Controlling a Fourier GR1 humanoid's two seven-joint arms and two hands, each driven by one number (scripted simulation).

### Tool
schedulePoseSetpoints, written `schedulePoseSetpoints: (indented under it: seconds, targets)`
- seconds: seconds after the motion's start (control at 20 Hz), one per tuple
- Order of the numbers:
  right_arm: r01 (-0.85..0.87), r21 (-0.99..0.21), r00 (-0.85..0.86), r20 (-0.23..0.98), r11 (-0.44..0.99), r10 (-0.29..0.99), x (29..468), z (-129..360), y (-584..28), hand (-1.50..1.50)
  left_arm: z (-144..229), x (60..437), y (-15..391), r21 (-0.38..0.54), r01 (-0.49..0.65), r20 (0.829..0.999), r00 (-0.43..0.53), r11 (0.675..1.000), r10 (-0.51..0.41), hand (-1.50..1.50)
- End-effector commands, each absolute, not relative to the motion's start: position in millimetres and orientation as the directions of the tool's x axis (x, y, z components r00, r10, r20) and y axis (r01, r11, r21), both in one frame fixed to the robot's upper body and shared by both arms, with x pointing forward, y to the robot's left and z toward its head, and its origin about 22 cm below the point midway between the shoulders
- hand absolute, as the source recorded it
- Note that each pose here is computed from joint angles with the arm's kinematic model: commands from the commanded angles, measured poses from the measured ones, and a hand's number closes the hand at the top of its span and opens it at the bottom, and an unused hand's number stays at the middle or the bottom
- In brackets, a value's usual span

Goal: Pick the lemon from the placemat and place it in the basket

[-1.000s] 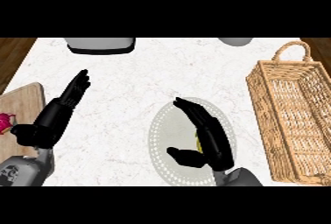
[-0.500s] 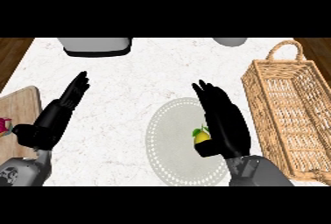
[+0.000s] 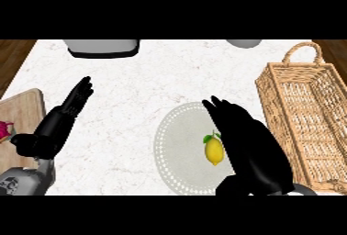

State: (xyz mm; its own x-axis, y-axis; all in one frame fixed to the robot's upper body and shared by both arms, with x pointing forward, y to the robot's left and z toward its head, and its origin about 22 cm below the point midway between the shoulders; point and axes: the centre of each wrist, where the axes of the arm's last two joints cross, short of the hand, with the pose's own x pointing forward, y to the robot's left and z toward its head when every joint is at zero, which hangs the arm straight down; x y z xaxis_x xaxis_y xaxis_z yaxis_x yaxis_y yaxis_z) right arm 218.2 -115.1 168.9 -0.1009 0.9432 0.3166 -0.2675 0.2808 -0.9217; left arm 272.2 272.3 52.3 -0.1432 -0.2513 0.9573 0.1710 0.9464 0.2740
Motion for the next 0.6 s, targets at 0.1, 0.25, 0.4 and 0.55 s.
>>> schedulePoseSetpoints:
  seconds: [0.1,0.25,0.4,0.55]
  targets:
    - [-0.295,-0.927,0.005,0.239,0.23,0.971,193.2,200.5,-139.9,-1.5,51.5,267.2,274.1,0.271,0.174,0.958,-0.146,0.947,-0.247,0.0]
    - [-0.295,-0.928,-0.007,0.241,0.228,0.971,187.7,205.4,-145.2,-1.5,55.7,274.4,260.6,0.287,0.165,0.952,-0.158,0.944,-0.262,0.0]
    - [-0.282,-0.924,0.019,0.263,0.257,0.965,190.3,197.1,-147.4,-1.5,50.2,274.6,262.6,0.285,0.179,0.953,-0.16,0.942,-0.258,0.0]
    - [-0.286,-0.904,0.033,0.321,0.317,0.946,183.8,176.8,-144.7,-1.5,54.1,279.2,258.0,0.264,0.187,0.958,-0.165,0.946,-0.235,0.0]
